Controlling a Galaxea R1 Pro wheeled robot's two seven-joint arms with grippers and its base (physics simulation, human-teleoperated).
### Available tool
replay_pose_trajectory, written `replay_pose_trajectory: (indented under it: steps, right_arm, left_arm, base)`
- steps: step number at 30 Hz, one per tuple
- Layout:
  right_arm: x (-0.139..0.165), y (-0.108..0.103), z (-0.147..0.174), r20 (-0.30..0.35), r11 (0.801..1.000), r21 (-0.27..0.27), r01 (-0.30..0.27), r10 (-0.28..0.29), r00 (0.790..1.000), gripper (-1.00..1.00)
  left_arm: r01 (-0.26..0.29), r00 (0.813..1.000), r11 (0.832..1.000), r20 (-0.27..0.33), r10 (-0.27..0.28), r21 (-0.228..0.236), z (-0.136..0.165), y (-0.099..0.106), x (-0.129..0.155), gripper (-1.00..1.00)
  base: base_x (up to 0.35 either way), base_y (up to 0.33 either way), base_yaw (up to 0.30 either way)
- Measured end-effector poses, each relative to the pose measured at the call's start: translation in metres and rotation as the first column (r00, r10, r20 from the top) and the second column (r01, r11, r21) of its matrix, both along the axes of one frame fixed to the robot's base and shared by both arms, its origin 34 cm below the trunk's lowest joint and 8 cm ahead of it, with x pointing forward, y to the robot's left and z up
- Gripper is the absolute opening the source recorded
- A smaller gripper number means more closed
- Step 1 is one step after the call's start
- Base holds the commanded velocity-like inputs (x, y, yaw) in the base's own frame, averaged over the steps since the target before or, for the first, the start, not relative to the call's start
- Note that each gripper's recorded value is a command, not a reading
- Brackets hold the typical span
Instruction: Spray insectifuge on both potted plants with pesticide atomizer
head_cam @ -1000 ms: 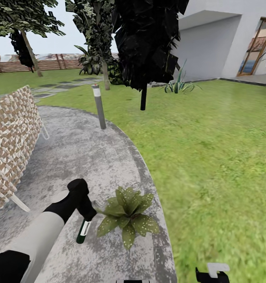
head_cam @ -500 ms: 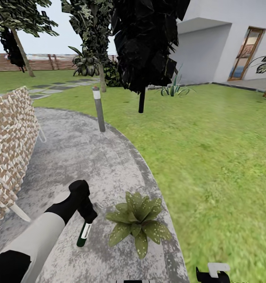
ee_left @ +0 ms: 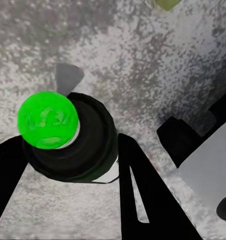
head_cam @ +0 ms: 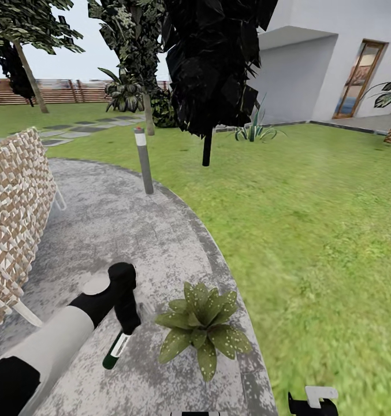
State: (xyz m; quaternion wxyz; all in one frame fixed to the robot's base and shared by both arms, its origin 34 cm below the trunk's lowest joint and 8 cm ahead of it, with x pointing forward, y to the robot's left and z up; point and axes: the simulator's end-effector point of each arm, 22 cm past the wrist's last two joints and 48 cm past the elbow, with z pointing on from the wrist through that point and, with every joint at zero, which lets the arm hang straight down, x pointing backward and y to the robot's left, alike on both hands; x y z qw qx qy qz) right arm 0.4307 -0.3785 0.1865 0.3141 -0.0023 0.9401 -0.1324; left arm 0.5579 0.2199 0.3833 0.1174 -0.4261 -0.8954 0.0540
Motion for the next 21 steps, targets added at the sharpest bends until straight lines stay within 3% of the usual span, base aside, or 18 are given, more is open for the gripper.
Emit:
replay_pose_trajectory:
  steps: [5,9,14,21]
  right_arm:
    - [-0.001,0.000,0.000,-0.001,1.000,0.000,0.000,0.000,1.000,1.00]
    - [-0.001,0.000,0.000,-0.002,1.000,0.000,0.000,0.000,1.000,1.00]
    - [-0.001,0.000,0.000,-0.002,1.000,0.000,0.000,0.000,1.000,1.00]
    - [-0.001,0.001,0.000,-0.002,1.000,0.001,0.000,0.000,1.000,1.00]
  left_arm:
    - [-0.039,0.999,0.997,0.001,0.039,0.066,-0.001,0.051,-0.001,-1.00]
    - [-0.040,0.999,0.998,0.013,0.040,0.052,0.002,0.044,0.003,-1.00]
    - [-0.009,0.999,1.000,0.032,0.009,0.001,0.008,0.005,0.010,-1.00]
    - [-0.013,0.999,1.000,0.031,0.013,0.006,0.006,0.009,0.008,-1.00]
  base:
    - [0.000,0.000,0.000]
    - [0.000,0.000,0.000]
    - [0.003,0.002,0.000]
    - [0.035,0.228,0.000]
